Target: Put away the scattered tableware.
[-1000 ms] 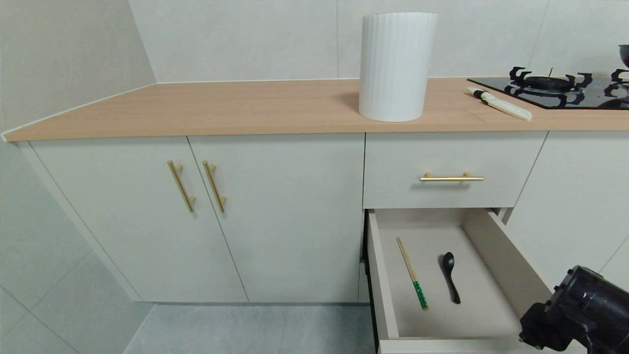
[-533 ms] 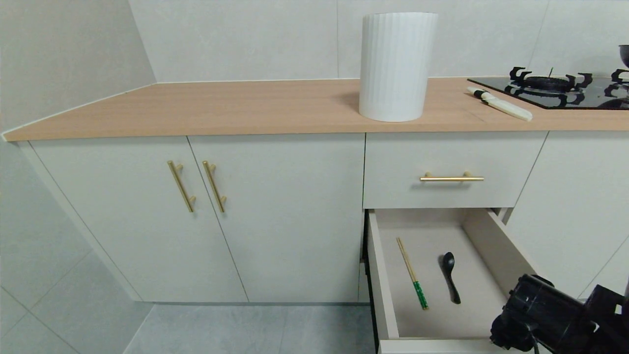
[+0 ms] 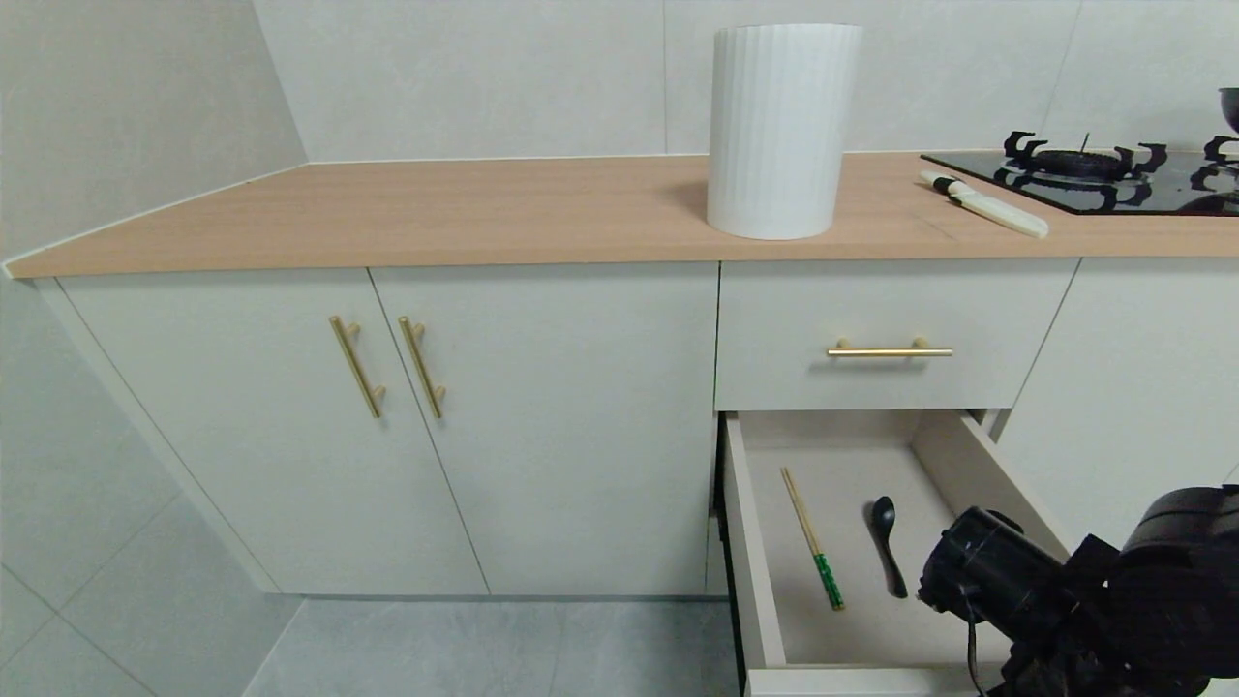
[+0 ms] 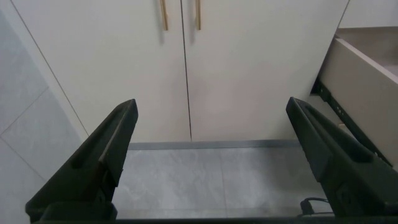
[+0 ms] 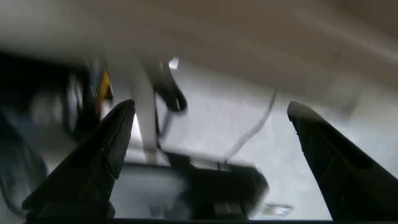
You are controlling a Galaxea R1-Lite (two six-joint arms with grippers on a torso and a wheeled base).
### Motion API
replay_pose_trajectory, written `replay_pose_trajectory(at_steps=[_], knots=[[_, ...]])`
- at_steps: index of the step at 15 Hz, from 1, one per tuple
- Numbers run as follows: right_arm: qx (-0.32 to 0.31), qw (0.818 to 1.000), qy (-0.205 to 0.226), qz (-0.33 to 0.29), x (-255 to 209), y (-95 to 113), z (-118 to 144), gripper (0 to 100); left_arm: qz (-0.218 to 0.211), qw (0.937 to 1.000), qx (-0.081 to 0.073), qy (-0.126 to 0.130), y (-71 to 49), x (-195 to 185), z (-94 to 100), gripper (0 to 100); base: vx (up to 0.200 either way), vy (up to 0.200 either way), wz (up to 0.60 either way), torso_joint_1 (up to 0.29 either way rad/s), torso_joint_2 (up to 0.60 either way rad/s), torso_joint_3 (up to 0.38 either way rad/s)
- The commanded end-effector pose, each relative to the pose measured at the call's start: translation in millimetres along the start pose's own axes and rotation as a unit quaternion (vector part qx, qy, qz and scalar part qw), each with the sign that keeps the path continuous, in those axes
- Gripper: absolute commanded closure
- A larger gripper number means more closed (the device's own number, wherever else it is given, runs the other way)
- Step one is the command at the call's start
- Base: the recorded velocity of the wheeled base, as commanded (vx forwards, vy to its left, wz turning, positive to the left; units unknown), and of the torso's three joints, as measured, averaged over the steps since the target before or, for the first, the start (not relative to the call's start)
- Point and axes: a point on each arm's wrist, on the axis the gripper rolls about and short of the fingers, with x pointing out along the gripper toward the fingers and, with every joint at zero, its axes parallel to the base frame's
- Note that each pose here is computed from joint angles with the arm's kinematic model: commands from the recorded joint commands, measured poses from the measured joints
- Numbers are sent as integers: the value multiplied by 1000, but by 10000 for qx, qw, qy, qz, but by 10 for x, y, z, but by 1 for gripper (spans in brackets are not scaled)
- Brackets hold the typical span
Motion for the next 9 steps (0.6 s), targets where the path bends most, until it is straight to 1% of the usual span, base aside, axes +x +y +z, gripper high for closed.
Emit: replay_pose_trajectory(at_steps=[1,8,9], knots=[[99,9999,-57,-28,51,8,54,0,2,10000,0,9,0,1,0,0,0,0,0,0,0,0],[627,9959,-645,-125,145,67,234,0,-6,10000,0,8,0,1,0,0,0,0,0,0,0,0],[678,9943,-803,-159,158,81,285,0,-6,10000,0,8,0,1,0,0,0,0,0,0,0,0]])
